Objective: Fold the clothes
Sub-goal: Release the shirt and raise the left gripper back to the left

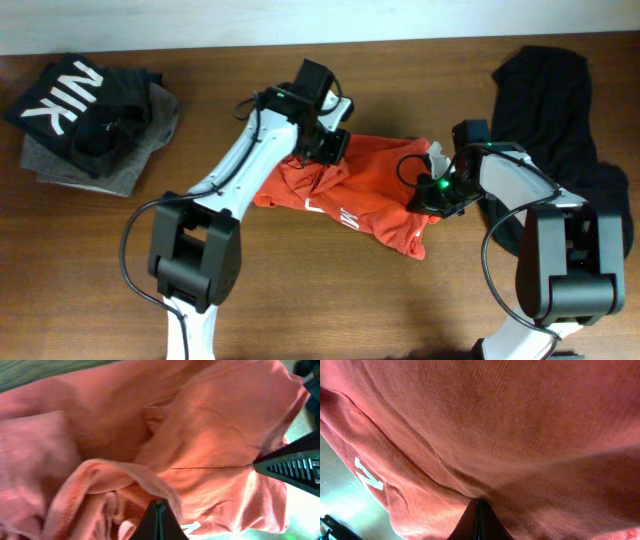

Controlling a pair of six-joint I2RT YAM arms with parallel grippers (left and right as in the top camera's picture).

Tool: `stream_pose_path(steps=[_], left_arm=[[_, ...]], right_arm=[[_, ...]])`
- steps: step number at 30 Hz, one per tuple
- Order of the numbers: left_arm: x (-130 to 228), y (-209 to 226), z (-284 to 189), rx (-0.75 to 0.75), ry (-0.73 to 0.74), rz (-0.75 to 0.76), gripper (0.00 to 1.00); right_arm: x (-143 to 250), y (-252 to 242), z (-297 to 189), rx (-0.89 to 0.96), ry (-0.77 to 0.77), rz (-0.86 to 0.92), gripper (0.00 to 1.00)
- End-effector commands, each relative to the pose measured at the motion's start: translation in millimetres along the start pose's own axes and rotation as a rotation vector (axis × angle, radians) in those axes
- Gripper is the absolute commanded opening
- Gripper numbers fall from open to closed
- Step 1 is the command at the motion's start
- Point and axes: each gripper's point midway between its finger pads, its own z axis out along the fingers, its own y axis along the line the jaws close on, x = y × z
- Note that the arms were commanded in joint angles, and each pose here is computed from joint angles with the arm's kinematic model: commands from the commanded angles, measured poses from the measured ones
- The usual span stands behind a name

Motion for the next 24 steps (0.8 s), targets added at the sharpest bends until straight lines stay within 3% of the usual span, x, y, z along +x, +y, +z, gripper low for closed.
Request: stream_pose_path(steps=[1,4,6,8,11,14,17,18,21,24], left_arm=[[-6,2,-1,-0.041,-0.018,0.023,0.01],[-15,7,-14,-0.054,-0.041,0.02,0.01],[-24,8,-28,-0.058,-0.066,0.035,0.01],[-33,10,-45,-0.07,-0.091,0.055,0.01],[-41,23,-72,-0.156,-0.113,0.049,0.01],[-40,45,-95,-0.287,-0.107,0.03,0.15],[-36,68,-106,-0.392,-0.097,0.006,0.43],[-36,76,-109,-0.423,-0.096,-0.002,0.49],[-35,104,-123,-0.553,-0.103,-0.028,0.57],[-34,130,-138,-0.676,-0.106,-0.053,0.59]], right_arm=[[-9,7,-12,-0.008,-0.026,-0.009,0.04],[-11,17,-28,-0.015,-0.027,-0.04,0.04],[-13,25,-41,-0.015,-0.049,-0.056,0.1],[-16,29,-54,0.0,-0.079,-0.072,0.24],[-16,20,-70,0.096,-0.122,-0.06,0.52],[-13,2,-73,0.203,-0.121,-0.006,0.65],[-9,-4,-64,0.212,-0.094,0.014,0.67],[-9,-7,-60,0.214,-0.087,0.028,0.67],[-10,-14,-47,0.212,-0.089,0.064,0.67],[-12,-22,-39,0.229,-0.108,0.094,0.67]])
